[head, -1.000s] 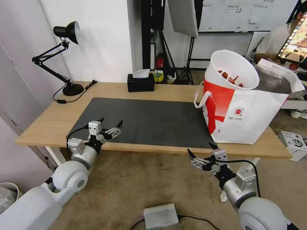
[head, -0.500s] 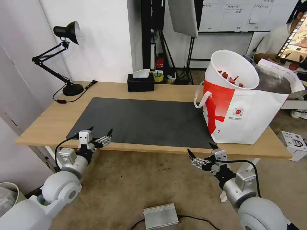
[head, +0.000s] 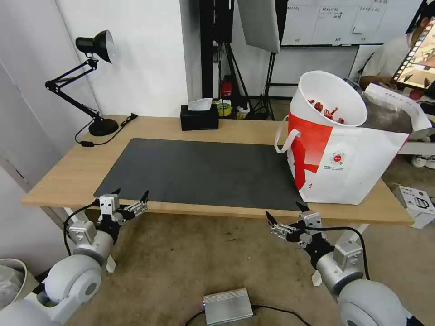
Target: Pick up the trash from the table and place it into the takeout bag.
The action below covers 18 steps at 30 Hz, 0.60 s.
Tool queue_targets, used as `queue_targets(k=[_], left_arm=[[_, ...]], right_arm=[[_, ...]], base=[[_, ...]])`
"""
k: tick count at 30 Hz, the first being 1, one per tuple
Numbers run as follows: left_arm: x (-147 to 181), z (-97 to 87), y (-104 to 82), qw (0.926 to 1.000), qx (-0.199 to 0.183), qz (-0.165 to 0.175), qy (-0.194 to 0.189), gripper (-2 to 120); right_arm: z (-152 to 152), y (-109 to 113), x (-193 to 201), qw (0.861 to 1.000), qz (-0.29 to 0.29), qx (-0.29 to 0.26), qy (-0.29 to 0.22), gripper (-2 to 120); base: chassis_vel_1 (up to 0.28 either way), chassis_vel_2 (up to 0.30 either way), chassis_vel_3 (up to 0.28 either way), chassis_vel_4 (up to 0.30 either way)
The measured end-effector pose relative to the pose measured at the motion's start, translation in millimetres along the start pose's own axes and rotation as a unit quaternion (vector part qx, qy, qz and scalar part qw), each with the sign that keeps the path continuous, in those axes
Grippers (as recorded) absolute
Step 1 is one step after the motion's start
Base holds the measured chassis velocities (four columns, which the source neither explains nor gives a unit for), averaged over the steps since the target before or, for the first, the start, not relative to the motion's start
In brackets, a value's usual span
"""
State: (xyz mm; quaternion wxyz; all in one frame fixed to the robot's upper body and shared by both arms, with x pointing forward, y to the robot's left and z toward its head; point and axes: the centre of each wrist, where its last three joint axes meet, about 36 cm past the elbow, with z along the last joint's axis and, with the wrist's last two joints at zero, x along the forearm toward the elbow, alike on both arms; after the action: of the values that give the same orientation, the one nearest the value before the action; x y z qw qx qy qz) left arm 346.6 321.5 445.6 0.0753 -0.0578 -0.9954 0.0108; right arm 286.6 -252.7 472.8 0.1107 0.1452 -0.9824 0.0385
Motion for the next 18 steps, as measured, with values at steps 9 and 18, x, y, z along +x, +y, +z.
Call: queue_targets(k=[9, 18], left_arm=[[12, 1.3, -1.3, 0.9999, 0.009, -0.005, 0.006, 100], [12, 1.0, -1.4, 0.9999, 0.010, -0.006, 0.006, 100]], right_arm=[[0, 0, 0, 1.000, 0.000, 0.000, 0.000, 100], [0, 0, 0, 1.000, 0.000, 0.000, 0.000, 100]], base=[[0.000, 0.000, 0.000, 0.000], [0.000, 0.000, 0.000, 0.000]])
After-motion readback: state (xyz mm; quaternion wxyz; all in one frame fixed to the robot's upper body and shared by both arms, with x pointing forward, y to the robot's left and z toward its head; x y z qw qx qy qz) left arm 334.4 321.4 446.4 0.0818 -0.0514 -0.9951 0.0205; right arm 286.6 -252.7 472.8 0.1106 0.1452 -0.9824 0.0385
